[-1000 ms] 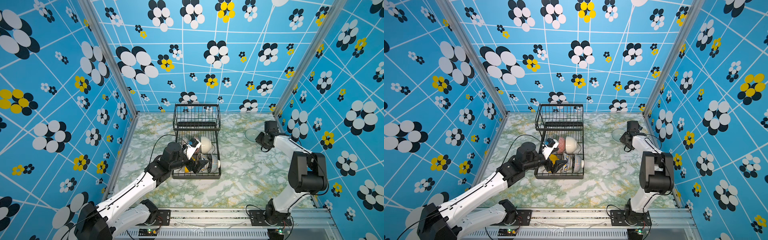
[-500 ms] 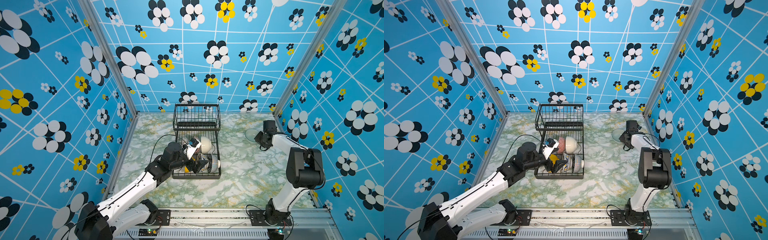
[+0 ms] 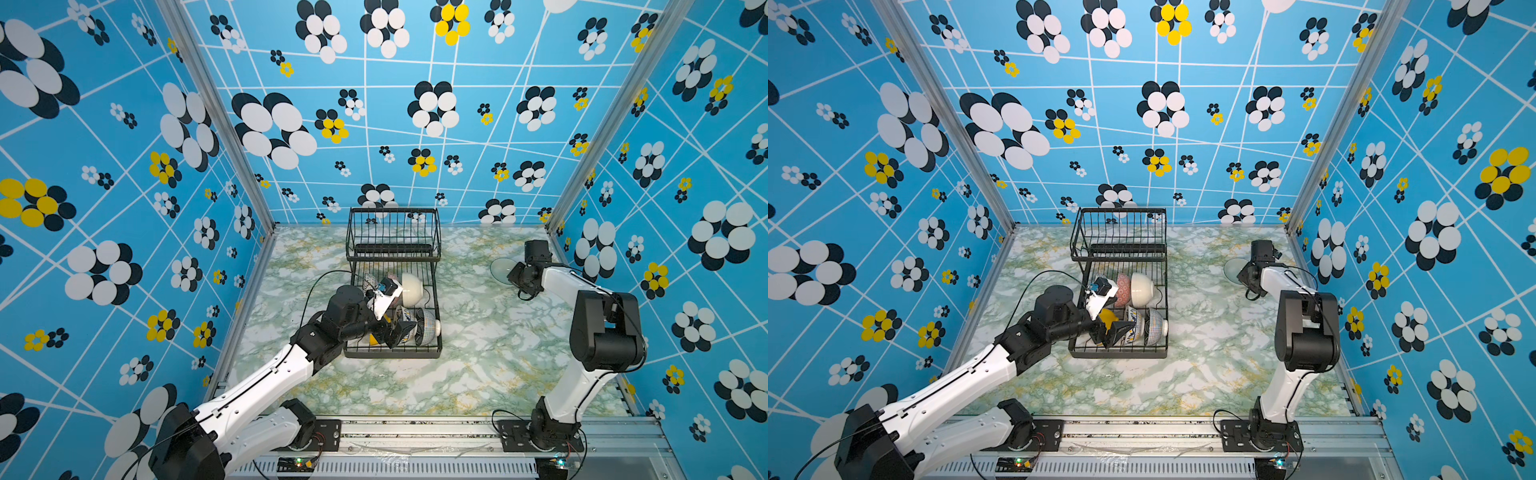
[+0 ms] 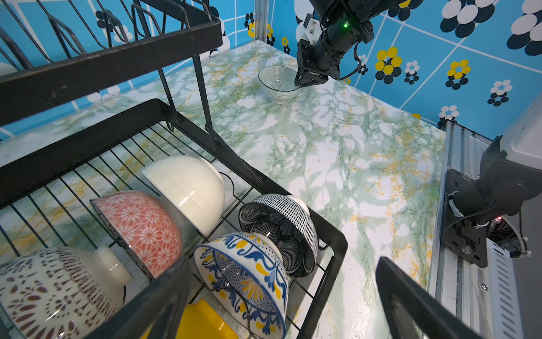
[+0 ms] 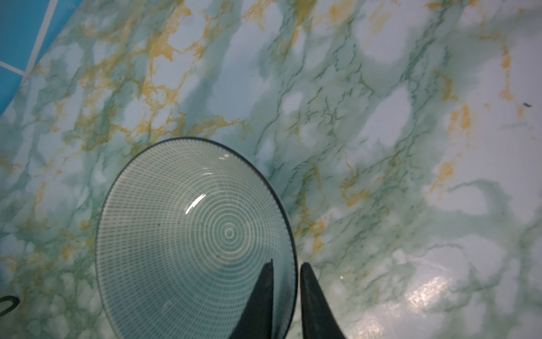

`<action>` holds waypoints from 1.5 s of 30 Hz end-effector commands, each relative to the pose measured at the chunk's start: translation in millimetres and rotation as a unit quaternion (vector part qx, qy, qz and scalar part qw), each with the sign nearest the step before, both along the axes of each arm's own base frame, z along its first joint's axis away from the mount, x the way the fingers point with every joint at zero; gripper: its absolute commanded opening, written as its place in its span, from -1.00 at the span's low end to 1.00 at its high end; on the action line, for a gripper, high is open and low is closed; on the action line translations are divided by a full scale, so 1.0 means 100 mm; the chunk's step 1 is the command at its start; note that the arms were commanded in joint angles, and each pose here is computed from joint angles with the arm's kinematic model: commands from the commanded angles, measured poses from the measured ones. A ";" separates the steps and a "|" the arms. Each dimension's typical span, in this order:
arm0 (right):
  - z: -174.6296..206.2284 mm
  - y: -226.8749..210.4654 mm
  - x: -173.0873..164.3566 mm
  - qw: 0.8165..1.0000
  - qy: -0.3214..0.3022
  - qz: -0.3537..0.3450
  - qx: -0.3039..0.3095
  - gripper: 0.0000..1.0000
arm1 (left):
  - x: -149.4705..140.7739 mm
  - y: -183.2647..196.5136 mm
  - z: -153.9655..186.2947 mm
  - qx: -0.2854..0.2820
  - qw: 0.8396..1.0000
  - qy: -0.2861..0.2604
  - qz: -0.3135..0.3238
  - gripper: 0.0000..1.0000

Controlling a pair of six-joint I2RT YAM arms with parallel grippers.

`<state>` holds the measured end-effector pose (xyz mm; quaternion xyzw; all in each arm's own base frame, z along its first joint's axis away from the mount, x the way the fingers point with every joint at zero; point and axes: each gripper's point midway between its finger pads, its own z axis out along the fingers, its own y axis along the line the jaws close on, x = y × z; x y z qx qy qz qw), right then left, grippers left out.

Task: Load bowls into a dish rack
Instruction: Pick up the bowl from the top-right of the table.

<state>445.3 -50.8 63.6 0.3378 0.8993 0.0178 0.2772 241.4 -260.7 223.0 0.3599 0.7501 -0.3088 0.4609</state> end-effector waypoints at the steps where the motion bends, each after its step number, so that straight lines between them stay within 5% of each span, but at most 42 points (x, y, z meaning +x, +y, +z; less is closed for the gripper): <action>1: 0.03 -0.05 0.04 1.000 -0.004 -0.008 -0.004 -0.75 | -0.04 0.01 0.06 0.000 1.000 -0.016 -0.002 0.98; 8: 0.10 -0.03 0.03 1.000 -0.012 -0.002 -0.001 -1.00 | -0.18 -0.03 0.12 0.023 0.999 -0.032 -0.013 0.98; 13: 0.28 0.02 -0.07 0.999 -0.031 0.007 0.005 -1.00 | -0.30 -0.05 0.18 0.046 0.997 -0.059 -0.010 0.98; 26: 0.64 0.33 -0.97 0.994 -0.015 0.103 0.022 -1.00 | -0.67 -0.14 0.42 0.093 0.989 -0.110 -0.033 0.98; 34: 1.00 0.51 -1.47 0.986 -0.004 0.167 -0.012 -1.00 | -0.74 -0.35 0.42 0.196 0.959 -0.189 -0.078 1.00; 45: 1.16 1.12 -1.81 0.957 0.029 0.285 -0.048 -1.00 | -0.68 -0.63 0.28 0.297 0.880 -0.342 -0.144 0.44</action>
